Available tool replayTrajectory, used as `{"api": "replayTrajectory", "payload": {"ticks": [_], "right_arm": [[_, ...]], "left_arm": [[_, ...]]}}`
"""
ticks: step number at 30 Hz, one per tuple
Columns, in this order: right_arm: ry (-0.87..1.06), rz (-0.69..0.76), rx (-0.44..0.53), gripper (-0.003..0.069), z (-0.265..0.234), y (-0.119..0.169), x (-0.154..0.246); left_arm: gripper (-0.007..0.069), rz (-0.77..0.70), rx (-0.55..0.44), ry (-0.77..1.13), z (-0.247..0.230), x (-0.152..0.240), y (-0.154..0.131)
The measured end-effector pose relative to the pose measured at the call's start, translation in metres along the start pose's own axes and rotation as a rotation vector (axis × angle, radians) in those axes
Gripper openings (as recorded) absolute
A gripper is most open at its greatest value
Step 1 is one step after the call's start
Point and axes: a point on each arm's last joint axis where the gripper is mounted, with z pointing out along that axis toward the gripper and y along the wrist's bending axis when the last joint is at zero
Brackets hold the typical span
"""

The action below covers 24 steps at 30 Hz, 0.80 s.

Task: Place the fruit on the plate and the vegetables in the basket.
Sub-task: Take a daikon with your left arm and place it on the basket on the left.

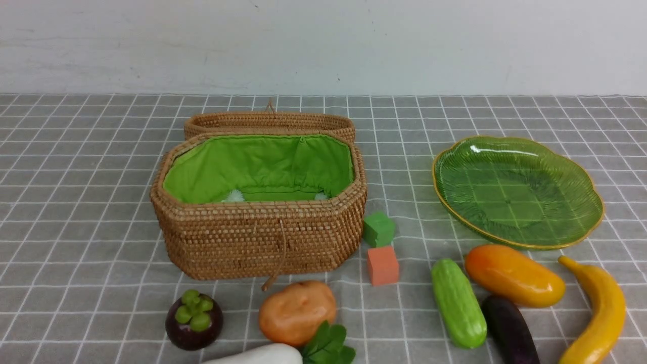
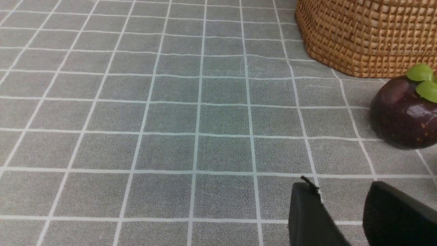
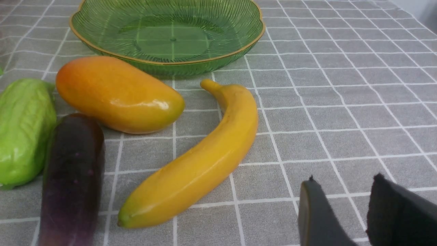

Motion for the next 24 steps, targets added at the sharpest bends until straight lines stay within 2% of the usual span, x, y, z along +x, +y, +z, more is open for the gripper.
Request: {"api": "replayTrajectory", "payload": {"ticks": [12,16,24], "right_arm": [[0.000,0.000,0.000,0.0240,0.000,0.000,0.000],[0.000,0.000,0.000,0.0240,0.000,0.000,0.000],[0.000,0.000,0.000,0.0240,0.000,0.000,0.000]], "left_arm": [[0.0239,0.003,-0.001,0.000,0.000,0.000,0.000],[0.0239,0.047,-0.019,-0.011,0.000,-0.001,0.002],[0.0239,0.087,0.023,-0.269,-0.002,-0.022,-0.003]]}}
